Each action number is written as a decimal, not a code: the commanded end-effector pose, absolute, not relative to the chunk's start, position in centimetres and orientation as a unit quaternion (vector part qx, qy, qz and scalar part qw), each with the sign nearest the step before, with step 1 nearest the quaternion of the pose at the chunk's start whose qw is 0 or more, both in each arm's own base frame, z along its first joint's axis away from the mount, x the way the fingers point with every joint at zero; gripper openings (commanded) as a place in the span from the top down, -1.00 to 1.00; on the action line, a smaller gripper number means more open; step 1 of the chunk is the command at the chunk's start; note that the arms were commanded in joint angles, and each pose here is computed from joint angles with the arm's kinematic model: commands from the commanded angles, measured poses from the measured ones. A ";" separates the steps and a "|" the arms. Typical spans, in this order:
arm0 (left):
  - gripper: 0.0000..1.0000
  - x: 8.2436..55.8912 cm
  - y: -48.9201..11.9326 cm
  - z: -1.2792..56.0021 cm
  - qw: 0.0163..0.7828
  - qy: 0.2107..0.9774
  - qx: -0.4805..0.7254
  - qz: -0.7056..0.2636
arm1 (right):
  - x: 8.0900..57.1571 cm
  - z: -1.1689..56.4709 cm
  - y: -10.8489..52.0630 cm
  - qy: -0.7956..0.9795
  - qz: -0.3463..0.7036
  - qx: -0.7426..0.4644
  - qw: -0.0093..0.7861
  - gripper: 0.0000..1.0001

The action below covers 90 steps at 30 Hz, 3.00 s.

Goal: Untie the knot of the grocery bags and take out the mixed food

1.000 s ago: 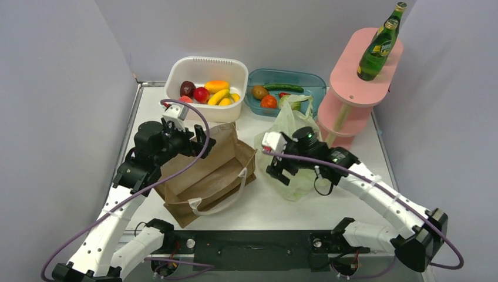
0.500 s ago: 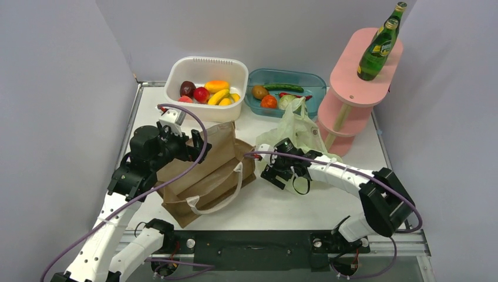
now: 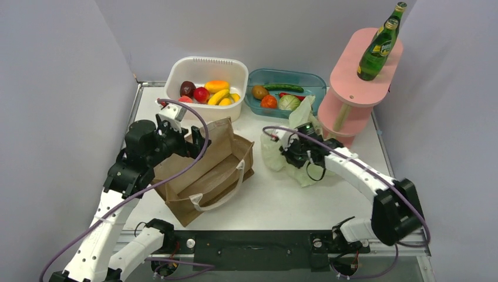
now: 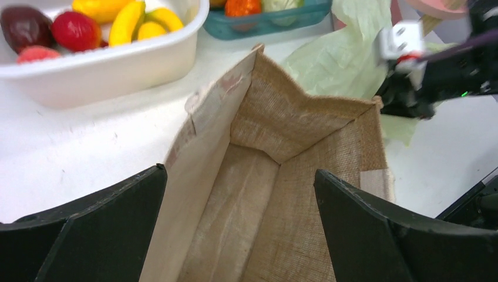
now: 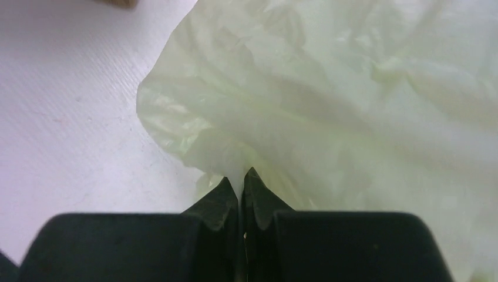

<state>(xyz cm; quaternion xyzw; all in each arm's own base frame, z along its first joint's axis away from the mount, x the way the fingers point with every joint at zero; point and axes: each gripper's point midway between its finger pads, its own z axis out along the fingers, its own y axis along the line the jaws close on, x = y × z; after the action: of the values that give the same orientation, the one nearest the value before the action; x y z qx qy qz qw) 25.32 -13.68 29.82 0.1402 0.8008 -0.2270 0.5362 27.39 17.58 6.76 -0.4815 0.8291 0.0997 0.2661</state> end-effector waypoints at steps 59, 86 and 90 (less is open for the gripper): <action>1.00 21.2 -14.3 41.0 0.662 0.647 0.358 -0.119 | 31.1 51.8 23.5 0.602 0.306 -0.225 0.702 -0.73; 0.67 21.7 -11.3 7.1 0.191 0.736 0.649 0.002 | 31.8 41.2 24.5 0.690 0.281 -0.290 0.601 -0.75; 0.18 20.7 -12.5 9.9 0.257 0.716 0.648 -0.032 | 31.5 40.7 24.1 0.693 0.278 -0.288 0.600 -0.75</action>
<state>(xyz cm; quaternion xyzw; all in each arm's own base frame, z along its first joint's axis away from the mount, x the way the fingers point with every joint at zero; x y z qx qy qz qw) 19.76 -10.88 6.20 0.6401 0.7504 -0.0211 0.1634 32.15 25.35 38.69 -0.2957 0.7114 0.2875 0.5690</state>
